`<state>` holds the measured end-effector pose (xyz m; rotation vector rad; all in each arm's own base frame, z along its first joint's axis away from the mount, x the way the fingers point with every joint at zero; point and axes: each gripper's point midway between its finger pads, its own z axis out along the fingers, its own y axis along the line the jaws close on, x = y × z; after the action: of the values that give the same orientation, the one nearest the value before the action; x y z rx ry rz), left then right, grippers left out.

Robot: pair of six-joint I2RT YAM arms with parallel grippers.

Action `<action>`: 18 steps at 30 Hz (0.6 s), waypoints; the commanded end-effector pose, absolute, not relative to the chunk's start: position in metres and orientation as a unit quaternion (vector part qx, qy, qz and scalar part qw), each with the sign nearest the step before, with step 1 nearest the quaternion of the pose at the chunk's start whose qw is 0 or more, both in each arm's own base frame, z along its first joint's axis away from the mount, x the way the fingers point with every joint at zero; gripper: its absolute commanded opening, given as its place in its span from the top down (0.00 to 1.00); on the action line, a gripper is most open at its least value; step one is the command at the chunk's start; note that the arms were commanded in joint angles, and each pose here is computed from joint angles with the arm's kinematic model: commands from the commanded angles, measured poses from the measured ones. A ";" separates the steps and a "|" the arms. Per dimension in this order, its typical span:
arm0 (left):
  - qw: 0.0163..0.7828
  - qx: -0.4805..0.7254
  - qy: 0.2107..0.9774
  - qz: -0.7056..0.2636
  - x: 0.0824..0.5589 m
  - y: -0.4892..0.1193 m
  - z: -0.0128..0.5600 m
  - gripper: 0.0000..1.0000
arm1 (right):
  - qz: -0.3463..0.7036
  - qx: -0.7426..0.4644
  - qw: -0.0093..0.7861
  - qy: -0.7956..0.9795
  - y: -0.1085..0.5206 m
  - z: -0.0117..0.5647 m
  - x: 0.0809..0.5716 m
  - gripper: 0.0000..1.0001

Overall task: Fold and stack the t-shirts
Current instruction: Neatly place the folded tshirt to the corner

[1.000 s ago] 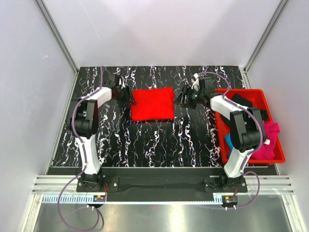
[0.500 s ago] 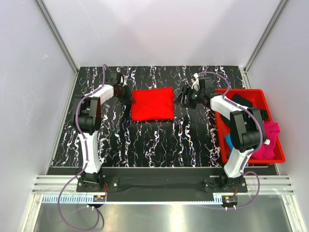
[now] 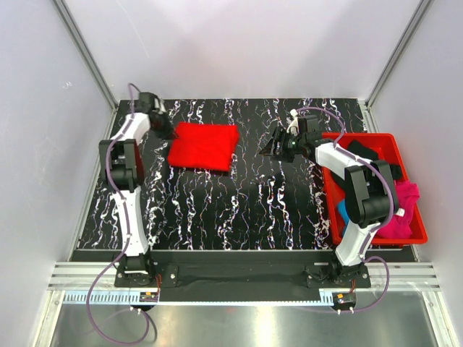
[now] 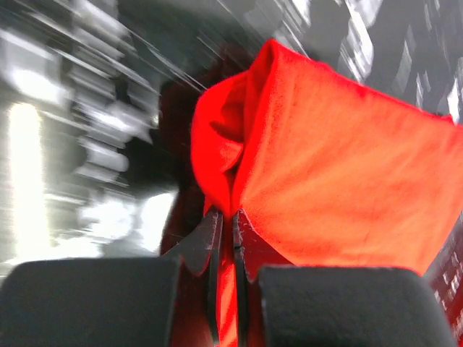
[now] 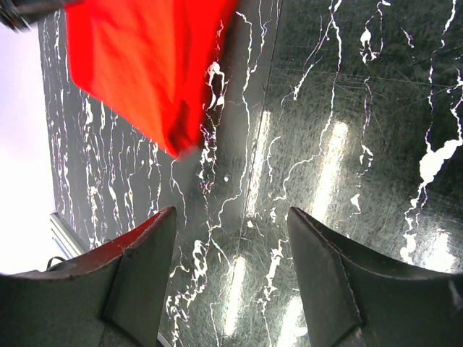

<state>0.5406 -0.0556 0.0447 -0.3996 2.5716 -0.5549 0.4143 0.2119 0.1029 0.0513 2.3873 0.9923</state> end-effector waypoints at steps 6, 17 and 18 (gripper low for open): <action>0.358 -0.142 0.917 -0.108 0.604 0.080 0.085 1.00 | 0.392 0.017 0.289 0.873 0.219 0.120 0.411 0.30; 0.467 -0.196 0.857 -0.101 0.634 0.177 0.113 0.99 | 0.425 0.015 0.263 0.866 0.231 0.118 0.411 0.28; 0.470 -0.199 0.854 -0.099 0.634 0.180 0.114 0.98 | 0.426 0.014 0.264 0.865 0.231 0.119 0.411 0.28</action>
<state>0.6061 0.1661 0.0713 -0.5477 2.2582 -0.2575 0.4034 0.2207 0.1015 0.0889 2.3995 1.0976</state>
